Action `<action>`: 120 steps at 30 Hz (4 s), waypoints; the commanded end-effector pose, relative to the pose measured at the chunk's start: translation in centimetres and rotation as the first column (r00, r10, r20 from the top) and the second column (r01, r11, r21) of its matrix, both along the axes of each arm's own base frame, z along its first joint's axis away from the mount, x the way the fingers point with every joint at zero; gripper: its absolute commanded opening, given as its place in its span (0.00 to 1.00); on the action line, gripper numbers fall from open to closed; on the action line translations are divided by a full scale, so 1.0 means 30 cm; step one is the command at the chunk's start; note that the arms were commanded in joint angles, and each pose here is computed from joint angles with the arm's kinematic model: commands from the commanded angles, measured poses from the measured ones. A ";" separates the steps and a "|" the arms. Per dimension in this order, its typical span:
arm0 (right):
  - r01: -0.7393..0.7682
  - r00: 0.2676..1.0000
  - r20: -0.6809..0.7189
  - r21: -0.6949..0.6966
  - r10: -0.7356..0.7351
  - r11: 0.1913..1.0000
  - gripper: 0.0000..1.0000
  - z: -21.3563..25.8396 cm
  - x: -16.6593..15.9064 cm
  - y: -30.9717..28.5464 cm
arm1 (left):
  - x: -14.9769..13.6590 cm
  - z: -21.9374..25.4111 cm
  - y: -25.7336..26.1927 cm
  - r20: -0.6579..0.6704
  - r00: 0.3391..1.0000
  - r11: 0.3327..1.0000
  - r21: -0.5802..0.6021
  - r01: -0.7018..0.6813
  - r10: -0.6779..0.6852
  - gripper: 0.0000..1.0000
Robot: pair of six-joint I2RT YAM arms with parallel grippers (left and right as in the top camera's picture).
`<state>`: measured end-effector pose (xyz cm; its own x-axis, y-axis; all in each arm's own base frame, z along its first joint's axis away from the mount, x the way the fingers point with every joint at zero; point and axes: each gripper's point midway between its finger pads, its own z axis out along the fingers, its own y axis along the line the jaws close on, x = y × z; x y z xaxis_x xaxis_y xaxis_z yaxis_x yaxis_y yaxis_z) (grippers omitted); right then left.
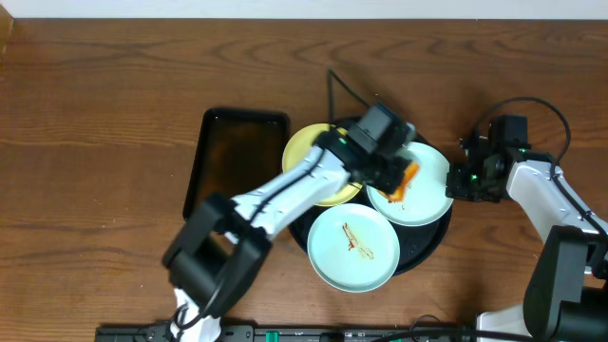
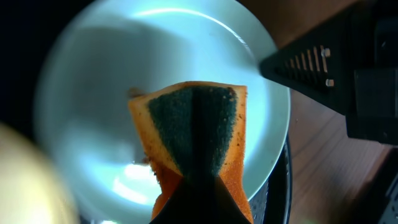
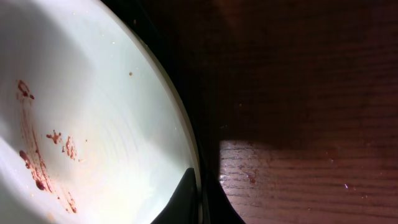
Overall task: Clean dirty plates on tray and stack at the side
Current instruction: 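Scrub the right light-blue plate with the sponge while the right gripper holds it, then move the sponge back above the rectangular tray with the left gripper, then lift the light-blue plate with the right gripper and set it on the table's right side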
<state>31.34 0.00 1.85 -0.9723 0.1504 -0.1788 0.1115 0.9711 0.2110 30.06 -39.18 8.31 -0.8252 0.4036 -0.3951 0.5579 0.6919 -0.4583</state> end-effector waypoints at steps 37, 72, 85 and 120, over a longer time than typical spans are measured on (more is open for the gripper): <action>-0.022 0.999 -0.039 -0.018 0.022 1.000 0.02 -0.023 -0.024 0.002 | 0.136 0.053 0.043 0.128 0.985 0.993 0.010 -0.115 0.113 0.08; -0.010 0.992 0.129 -0.045 0.016 0.999 0.01 0.109 0.073 -0.013 | 0.257 0.173 1.029 0.067 0.702 0.634 0.376 -0.676 0.709 0.07; 0.108 0.939 0.342 -0.392 0.036 0.914 0.01 0.393 0.079 -0.129 | 0.225 0.136 1.051 0.043 0.696 0.622 0.412 -0.666 0.717 0.08; 0.202 0.829 0.430 -0.827 0.357 0.525 0.01 0.661 0.074 0.078 | 0.224 0.132 1.051 0.042 0.696 0.622 0.412 -0.666 0.717 0.08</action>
<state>33.43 2.94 19.59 -0.7040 -0.3973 -0.5887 0.1178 0.7522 -0.6483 37.00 -7.66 12.49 -0.9487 -0.2078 -0.2384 -0.1884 0.9768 -0.1018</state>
